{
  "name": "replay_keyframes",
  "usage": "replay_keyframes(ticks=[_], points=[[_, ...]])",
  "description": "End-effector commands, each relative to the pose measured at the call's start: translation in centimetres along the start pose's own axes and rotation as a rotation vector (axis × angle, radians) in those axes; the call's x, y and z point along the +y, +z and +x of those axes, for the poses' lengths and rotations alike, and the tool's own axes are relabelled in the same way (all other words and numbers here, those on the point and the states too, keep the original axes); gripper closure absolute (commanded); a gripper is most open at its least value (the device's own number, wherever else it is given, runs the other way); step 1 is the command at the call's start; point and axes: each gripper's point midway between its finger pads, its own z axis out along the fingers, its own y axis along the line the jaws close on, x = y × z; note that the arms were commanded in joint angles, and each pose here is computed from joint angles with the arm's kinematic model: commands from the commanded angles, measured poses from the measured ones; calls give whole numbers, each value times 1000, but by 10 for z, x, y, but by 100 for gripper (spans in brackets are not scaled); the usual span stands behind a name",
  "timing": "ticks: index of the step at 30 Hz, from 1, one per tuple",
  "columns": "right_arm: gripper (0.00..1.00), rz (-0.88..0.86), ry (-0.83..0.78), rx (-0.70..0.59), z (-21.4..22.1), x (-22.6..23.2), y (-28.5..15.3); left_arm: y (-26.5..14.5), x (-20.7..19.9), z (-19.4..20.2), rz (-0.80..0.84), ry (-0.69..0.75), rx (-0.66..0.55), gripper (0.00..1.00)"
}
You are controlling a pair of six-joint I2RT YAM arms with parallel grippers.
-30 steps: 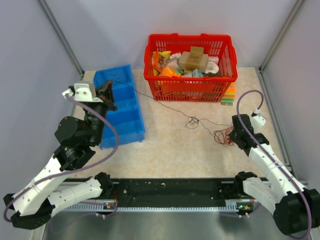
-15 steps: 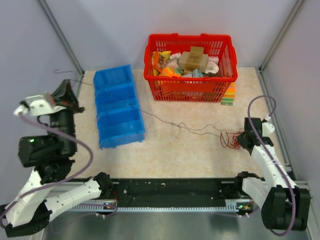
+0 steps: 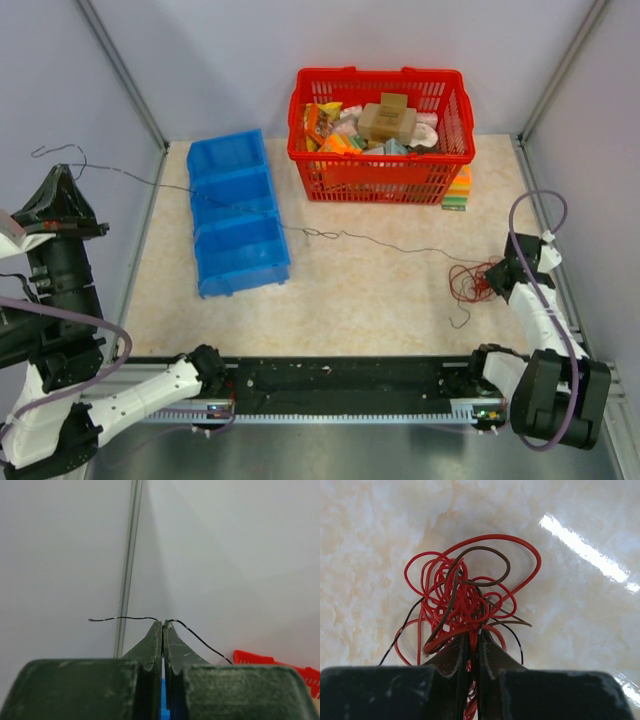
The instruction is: Untangle the cables
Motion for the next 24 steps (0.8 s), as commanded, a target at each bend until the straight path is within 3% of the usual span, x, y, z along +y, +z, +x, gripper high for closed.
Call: replay_keyframes(ticks=[1,4,7,12,17,21,24], points=[[100,-62,-16,-93,-27,11,-5,6,-4,-4,7,69,14,100],[100,-29,-19,-107,-36,4,-4,11,15,-6,-127,180,35,100],[100,-15,-21,-109,-39,2,-2,13,22,-11,-160,270,44,100],[100,11,12,-64,-36,-7,10,-3,78,-43,-325,185,-5,100],[100,-5,25,-50,-36,-3,14,-5,71,-45,-204,145,-8,100],[100,-9,8,-69,-42,-2,10,-2,70,-42,-235,193,13,100],[100,-107,-23,-57,-40,13,2,2,34,-20,-104,85,46,100]])
